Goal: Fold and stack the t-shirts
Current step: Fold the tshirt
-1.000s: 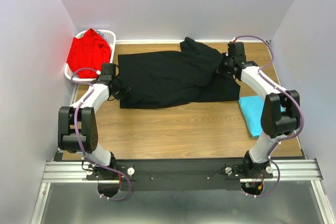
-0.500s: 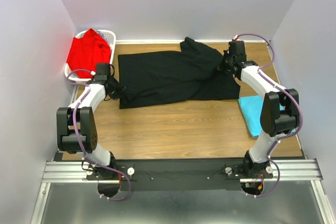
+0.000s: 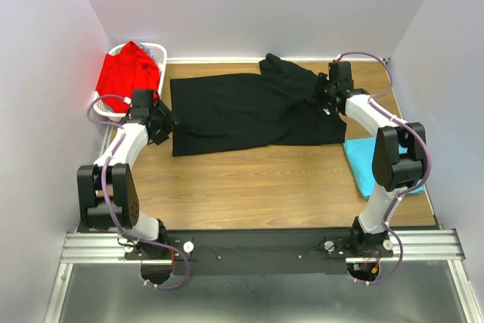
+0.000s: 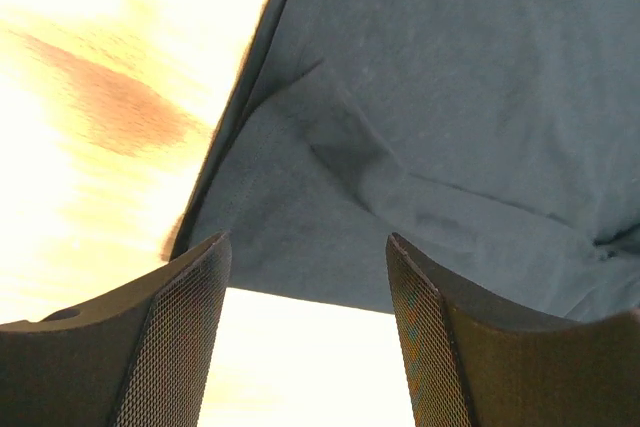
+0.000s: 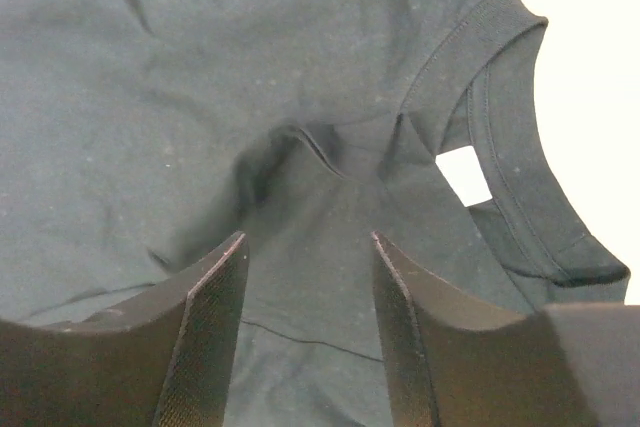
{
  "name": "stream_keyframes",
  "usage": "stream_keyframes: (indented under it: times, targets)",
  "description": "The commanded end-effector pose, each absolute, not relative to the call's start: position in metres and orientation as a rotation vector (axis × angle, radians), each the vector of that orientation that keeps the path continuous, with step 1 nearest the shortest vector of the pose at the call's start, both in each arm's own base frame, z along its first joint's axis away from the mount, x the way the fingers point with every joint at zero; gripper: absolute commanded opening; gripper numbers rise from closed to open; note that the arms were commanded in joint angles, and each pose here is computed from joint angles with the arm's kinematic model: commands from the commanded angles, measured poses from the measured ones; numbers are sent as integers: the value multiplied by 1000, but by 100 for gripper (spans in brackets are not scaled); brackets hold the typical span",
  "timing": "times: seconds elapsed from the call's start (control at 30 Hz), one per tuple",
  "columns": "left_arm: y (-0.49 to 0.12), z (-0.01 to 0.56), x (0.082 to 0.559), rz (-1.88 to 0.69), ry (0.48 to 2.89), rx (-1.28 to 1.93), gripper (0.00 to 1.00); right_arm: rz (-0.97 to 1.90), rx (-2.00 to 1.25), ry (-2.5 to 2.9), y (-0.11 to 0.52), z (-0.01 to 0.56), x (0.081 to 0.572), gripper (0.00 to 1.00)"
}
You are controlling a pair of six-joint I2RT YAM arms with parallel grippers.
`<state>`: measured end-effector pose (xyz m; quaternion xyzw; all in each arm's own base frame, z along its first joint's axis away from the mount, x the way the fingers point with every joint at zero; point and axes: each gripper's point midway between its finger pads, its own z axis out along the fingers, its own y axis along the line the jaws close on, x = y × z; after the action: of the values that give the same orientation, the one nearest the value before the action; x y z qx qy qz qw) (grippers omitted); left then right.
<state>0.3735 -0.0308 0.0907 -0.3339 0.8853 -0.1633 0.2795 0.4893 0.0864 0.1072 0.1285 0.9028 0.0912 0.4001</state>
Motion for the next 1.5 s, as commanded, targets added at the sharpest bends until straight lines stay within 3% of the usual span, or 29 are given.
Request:
stream_keyframes:
  times: [0.0,0.3,0.63,1.17,1.33,1.47]
  targets:
    - [-13,118,364,-341,2252,-915,72,284,327,2218,89,136,491,60]
    - [-22,88,313,-251,2207,-1042,60,274,358,2256,94,132,440,60]
    - [-40,56,313,-229,2278,-1031,55,154,477,2250,71,113,375,59]
    - [-33,25,334,-138,2296,-1068,49,32,546,2289,51,84,367,59]
    - [-26,26,340,-101,2275,-1071,37,-5,580,2305,42,75,373,59]
    - [-19,27,345,-81,2272,-1068,13,-33,597,2310,38,69,375,59]
